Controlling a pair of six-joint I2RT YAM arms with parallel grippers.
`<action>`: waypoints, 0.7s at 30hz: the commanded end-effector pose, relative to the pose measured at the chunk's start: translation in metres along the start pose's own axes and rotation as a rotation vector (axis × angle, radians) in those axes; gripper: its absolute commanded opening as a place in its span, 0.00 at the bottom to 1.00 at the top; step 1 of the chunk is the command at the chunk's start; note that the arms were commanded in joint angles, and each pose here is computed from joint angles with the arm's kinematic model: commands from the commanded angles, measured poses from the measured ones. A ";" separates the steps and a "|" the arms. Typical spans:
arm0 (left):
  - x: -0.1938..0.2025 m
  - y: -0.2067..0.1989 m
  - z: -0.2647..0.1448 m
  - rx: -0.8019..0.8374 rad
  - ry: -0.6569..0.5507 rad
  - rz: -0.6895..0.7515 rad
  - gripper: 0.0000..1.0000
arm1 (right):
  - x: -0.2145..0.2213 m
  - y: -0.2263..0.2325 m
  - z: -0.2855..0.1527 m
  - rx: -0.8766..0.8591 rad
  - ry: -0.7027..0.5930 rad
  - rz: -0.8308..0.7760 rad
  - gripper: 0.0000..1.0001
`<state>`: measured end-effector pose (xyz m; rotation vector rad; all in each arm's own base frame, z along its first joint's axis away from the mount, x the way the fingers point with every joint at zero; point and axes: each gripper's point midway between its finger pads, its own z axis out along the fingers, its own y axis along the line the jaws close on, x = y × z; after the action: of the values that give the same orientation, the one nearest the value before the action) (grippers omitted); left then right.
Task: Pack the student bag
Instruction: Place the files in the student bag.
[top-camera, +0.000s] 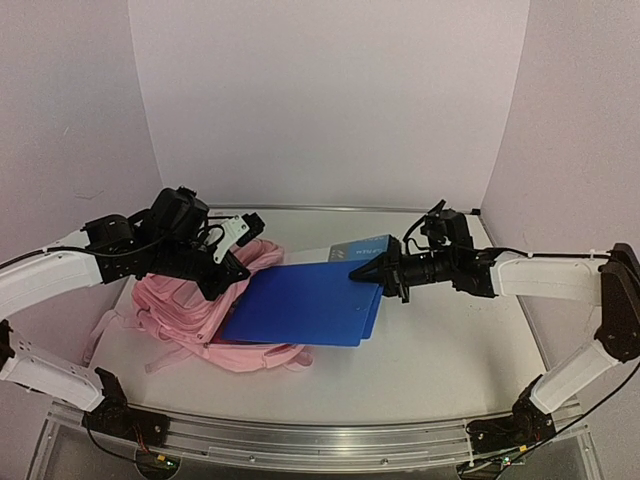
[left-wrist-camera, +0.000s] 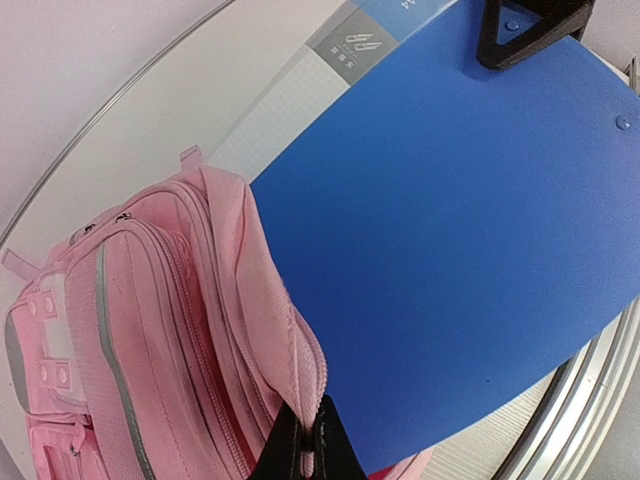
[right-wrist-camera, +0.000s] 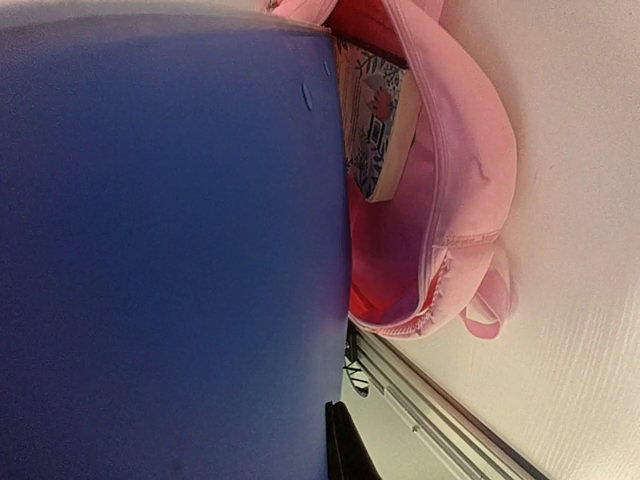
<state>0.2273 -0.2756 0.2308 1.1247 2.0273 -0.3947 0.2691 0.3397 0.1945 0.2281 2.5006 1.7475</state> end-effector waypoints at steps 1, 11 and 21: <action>-0.078 -0.005 -0.040 0.028 -0.328 0.020 0.00 | -0.024 0.039 -0.001 -0.092 -0.098 -0.119 0.00; -0.073 -0.009 -0.025 0.057 -0.304 0.006 0.00 | -0.024 0.064 0.001 -0.216 -0.168 -0.096 0.00; -0.069 -0.009 -0.020 0.058 -0.296 0.003 0.00 | -0.018 0.051 0.053 -0.185 -0.208 -0.091 0.00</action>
<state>0.2255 -0.2829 0.2264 1.1241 2.0130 -0.4462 0.2794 0.3752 0.1902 0.3457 2.3658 1.7508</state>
